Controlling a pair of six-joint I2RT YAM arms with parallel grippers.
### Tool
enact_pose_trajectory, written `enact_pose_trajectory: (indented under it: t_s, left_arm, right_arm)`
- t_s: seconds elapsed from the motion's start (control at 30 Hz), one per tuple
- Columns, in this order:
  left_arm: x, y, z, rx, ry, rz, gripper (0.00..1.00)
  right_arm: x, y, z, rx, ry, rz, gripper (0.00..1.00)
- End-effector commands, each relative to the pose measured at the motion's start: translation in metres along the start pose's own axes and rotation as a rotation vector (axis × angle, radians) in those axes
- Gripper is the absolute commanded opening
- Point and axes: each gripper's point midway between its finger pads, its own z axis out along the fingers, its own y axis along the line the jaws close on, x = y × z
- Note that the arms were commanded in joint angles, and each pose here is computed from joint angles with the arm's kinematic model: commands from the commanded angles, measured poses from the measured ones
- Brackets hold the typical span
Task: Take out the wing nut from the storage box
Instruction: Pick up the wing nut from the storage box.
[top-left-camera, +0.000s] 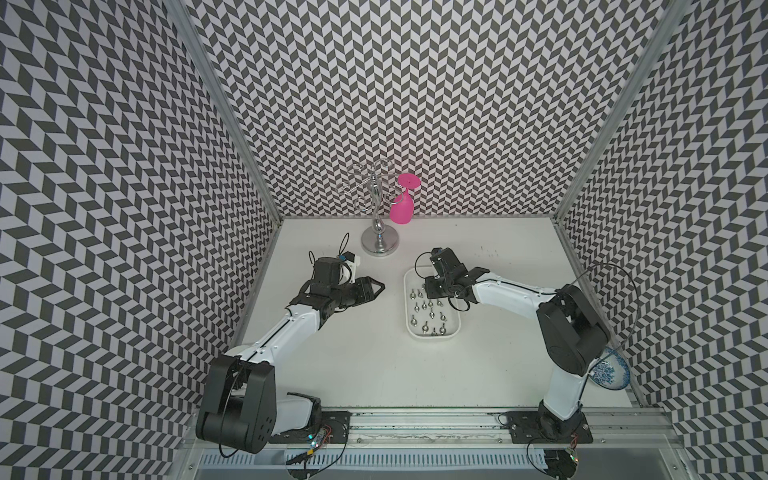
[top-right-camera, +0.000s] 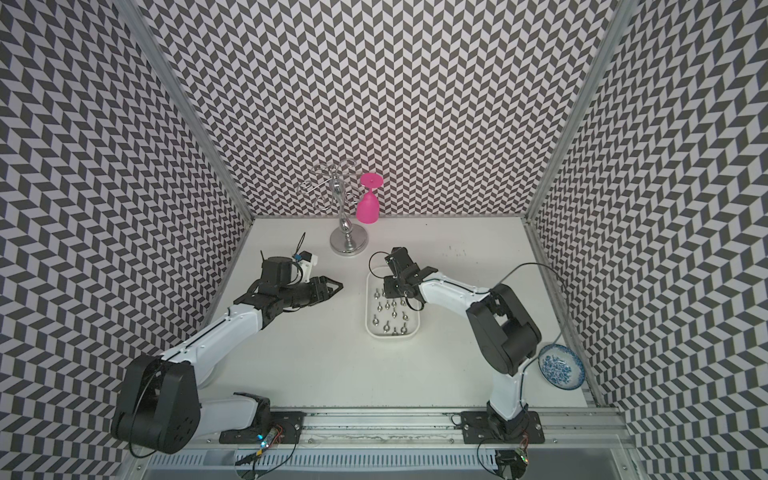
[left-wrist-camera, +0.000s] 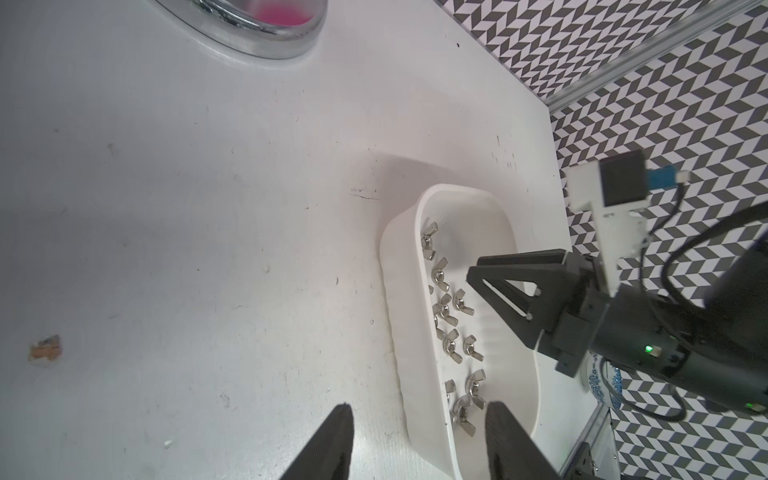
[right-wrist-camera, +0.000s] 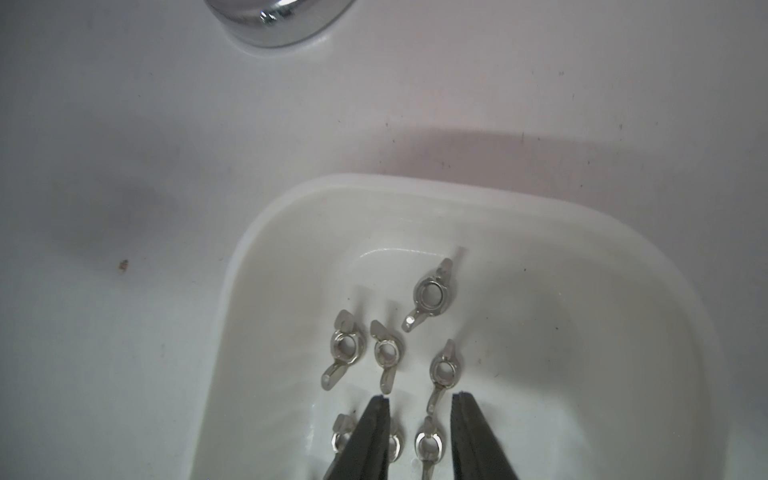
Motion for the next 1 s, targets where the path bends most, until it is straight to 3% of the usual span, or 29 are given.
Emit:
enact_pose_trajectory:
  t_s: [0.0,0.47,0.97]
  left_arm:
    - [0.004,-0.004,0.001,0.032,0.018,-0.003,0.55]
    - [0.004,-0.006,0.001,0.047,0.021,-0.003,0.54]
    - [0.004,-0.006,0.003,0.052,0.025,-0.005,0.54]
  right_arm:
    - [-0.005,0.003,0.006,-0.008,-0.018,0.031,0.31]
    - [0.004,-0.006,0.035,0.034,0.003,0.041,0.32]
    - [-0.006,-0.011,0.042,0.084,-0.011,0.009,0.31]
